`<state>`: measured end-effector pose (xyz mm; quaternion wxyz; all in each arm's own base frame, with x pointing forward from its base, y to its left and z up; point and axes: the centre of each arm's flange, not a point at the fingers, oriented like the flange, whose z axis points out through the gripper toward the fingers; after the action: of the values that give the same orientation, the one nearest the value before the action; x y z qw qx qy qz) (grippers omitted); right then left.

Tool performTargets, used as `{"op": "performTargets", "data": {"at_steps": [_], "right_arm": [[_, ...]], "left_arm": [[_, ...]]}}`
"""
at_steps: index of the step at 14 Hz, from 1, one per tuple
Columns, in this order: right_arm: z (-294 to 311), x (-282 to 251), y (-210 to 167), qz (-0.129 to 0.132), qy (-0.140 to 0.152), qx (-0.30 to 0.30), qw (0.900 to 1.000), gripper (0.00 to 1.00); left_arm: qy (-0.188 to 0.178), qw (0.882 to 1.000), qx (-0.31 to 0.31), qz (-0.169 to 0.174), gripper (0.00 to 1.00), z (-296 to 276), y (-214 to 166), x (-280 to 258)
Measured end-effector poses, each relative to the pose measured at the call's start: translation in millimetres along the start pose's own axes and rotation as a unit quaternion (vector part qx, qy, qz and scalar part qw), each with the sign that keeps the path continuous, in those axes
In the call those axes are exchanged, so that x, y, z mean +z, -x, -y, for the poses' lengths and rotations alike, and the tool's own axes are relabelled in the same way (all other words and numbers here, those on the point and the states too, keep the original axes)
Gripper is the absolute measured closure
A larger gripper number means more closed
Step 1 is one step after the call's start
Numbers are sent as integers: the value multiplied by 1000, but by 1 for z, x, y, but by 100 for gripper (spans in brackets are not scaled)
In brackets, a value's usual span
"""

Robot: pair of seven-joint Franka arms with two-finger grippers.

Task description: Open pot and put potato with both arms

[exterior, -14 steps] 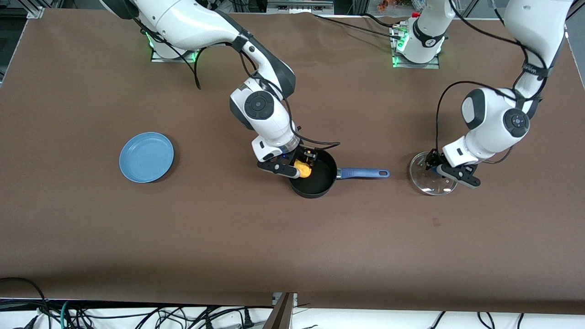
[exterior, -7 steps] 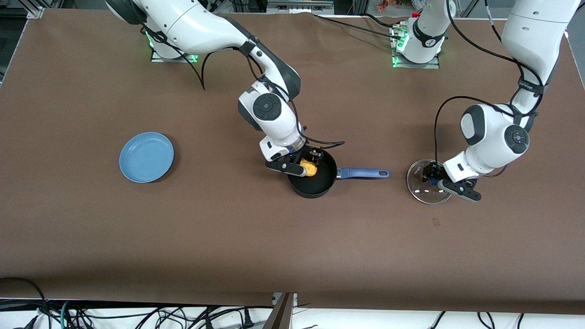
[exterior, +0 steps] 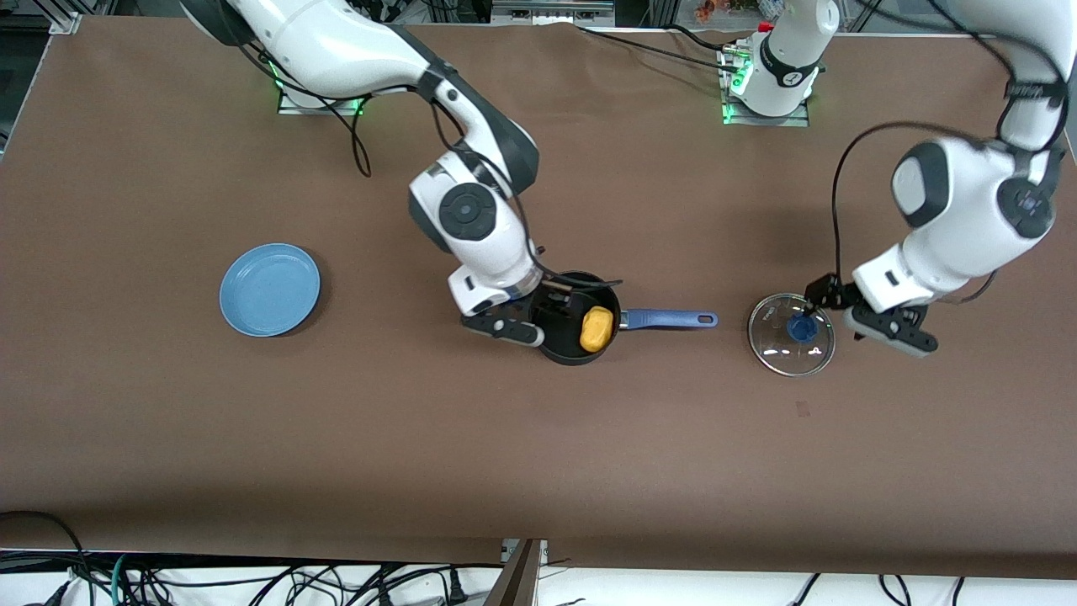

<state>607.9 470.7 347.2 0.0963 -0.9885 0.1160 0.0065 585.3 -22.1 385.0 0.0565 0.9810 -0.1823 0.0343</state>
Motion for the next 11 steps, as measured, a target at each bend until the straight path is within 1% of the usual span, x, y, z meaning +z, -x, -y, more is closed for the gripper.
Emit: {"op": "performTargets", "data": {"at_steps": [1,3,6,8,9,11], "right_arm": [[-15,-21,-15,7,15,-26,1000,0],[-54,-68,-48,9,41,-74,996,0],[-116,-136,-77,15,91,-96,991,0],[-153,-174,-86,19,133,-130,982,0],[-171,-190,-90,25,149,-149,977,0],[-211,-220,-100,41,166,-171,970,0]], "left_arm": [[4,1000,-8,18,0,-11,4,-28],[10,998,-35,59,0,-28,14,-87],[-10,990,-79,119,0,-51,24,-169],[-32,984,-103,139,0,-70,25,-203],[-40,982,-112,143,0,-77,25,-211],[-45,979,-131,147,0,-76,25,-212]]}}
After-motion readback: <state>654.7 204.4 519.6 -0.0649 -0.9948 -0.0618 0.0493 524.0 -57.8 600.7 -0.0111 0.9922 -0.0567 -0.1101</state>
